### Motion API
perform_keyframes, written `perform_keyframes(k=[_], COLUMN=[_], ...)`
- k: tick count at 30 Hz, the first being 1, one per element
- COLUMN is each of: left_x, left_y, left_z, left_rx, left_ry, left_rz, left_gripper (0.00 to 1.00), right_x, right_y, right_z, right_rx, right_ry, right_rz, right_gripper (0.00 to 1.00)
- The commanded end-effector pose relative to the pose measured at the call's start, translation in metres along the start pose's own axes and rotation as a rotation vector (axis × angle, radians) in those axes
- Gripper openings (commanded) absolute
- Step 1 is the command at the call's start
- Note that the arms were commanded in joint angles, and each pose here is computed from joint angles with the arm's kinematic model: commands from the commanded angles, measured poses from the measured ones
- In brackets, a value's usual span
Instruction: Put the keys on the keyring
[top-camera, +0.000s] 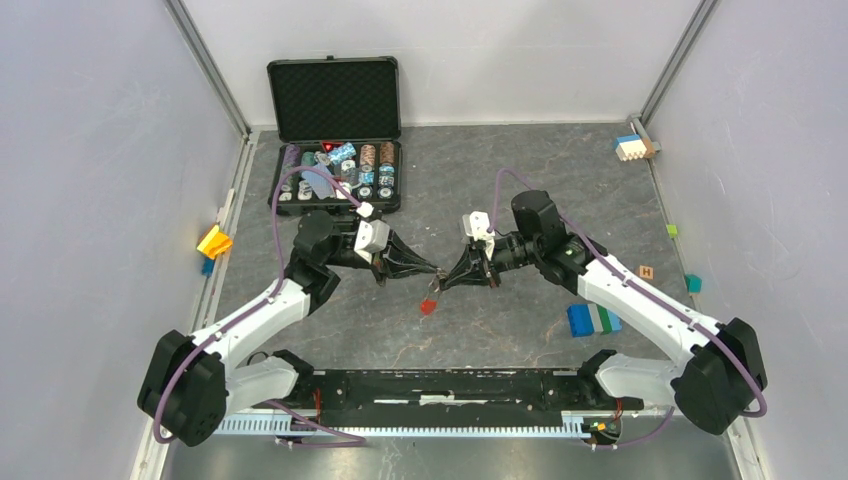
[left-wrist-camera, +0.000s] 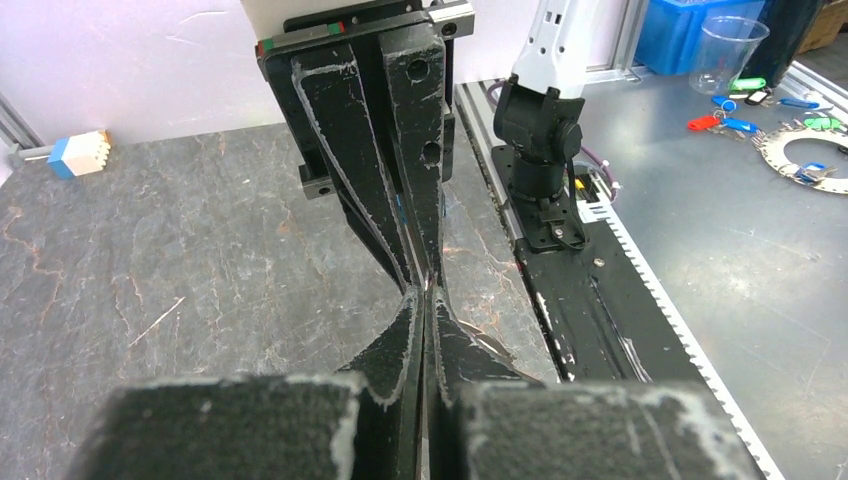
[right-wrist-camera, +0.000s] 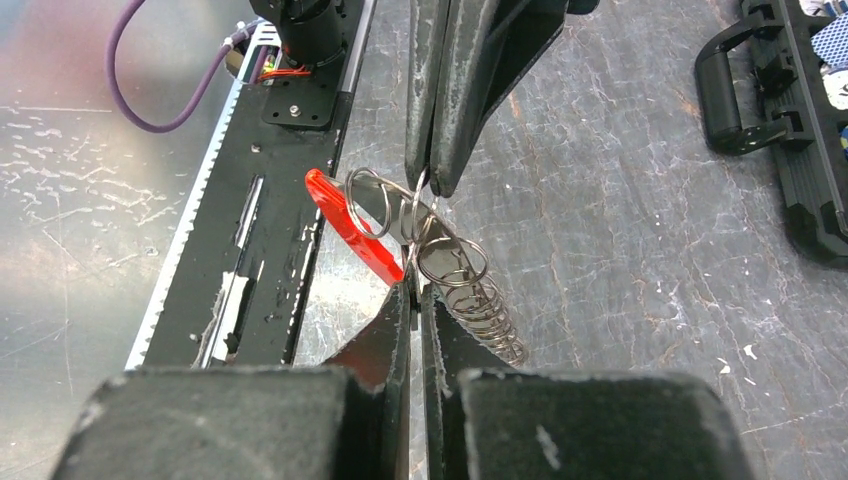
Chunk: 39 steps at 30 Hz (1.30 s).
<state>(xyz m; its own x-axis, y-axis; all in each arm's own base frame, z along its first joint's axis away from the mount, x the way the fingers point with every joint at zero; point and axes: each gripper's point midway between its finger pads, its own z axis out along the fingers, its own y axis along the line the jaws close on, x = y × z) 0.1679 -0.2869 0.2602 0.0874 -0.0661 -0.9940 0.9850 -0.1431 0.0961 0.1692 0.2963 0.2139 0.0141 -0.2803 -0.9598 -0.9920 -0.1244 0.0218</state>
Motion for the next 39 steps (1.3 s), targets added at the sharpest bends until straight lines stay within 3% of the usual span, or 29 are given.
perform_keyframes(k=[1, 10, 13, 18, 21, 39], left_x=[-0.022, -0.011, -0.009, -0.008, -0.007, -0.004], left_y=[-0.008, -0.007, -0.008, -0.008, -0.008, -0.007], left_z=[0.000, -0.001, -0.001, -0.002, -0.002, -0.002], left_rx=[0.036, 0.033, 0.034, 0.036, 0.036, 0.031], left_ry=[-0.051, -0.030, -0.023, -0.017, -0.016, -0.009], left_rz=[0.057, 0.050, 0.051, 0.049, 0.047, 0.037], left_gripper=[0.02, 0.02, 0.02, 0.02, 0.02, 0.02], right_x=[0.003, -0.006, -0.012, -0.023, -0.035, -0.044], right_y=[-0.005, -0.004, -0.004, -0.008, -0.010, 0.014], right_z=[0.003, 0.005, 0.003, -0.004, -0.009, -0.001], right_rx=[0.012, -0.019, -0.020, 0.016, 0.028, -0.142], right_ry=[-0.008, -0.035, -0.032, -0.013, -0.009, -0.088], right_rz=[0.012, 0.027, 0.005, -0.054, -0.091, -0.042], right_gripper=[0.00, 0.00, 0.12, 0.43, 0.51, 0.35])
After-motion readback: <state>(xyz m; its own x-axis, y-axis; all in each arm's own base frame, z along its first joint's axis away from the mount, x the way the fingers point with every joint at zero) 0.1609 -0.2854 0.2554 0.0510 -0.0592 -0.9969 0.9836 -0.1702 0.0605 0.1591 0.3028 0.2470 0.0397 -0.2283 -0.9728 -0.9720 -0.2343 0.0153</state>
